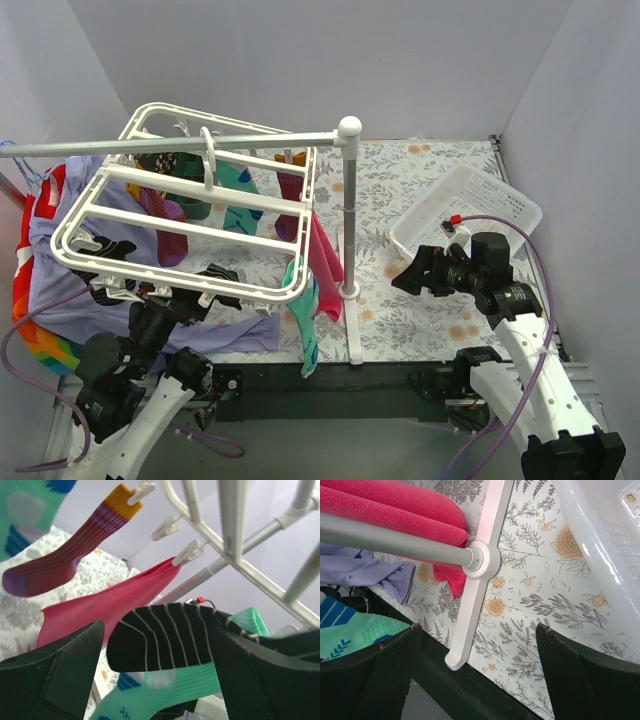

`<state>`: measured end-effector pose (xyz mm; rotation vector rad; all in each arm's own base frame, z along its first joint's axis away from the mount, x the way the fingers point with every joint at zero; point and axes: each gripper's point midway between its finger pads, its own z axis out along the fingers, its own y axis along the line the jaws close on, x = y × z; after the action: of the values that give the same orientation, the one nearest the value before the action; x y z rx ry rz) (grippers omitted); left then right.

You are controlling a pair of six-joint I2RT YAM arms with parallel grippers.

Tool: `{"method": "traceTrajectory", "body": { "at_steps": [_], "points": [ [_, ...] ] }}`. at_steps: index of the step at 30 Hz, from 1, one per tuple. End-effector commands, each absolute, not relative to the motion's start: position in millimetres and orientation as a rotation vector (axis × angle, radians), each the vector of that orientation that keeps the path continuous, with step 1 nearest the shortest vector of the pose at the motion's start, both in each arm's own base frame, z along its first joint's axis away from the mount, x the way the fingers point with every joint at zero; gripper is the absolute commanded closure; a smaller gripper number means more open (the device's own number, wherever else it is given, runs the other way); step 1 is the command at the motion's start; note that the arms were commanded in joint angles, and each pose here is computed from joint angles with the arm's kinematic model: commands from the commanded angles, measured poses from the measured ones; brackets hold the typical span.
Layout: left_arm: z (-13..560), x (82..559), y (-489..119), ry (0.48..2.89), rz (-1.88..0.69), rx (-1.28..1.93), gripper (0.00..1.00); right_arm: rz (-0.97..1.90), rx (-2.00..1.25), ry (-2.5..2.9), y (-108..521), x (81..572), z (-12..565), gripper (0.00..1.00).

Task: Remove the socks clipped to the hanger

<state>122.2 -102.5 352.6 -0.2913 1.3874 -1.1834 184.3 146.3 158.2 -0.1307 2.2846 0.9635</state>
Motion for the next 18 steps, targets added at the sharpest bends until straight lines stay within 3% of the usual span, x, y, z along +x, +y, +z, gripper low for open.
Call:
{"method": "traceTrajectory", "body": {
  "at_steps": [1,12,18],
  "points": [
    [327,106,-72,1.437,-1.197,-0.545,0.18,0.882,-0.183,2.237,139,192,181,0.02],
    [308,83,-27,1.463,-1.178,-0.952,0.17,1.016,-0.255,2.253,156,183,185,0.02],
    [334,57,-29,1.464,-1.193,-0.725,0.1,1.094,-0.61,2.199,184,167,197,0.02]
  ]
}}
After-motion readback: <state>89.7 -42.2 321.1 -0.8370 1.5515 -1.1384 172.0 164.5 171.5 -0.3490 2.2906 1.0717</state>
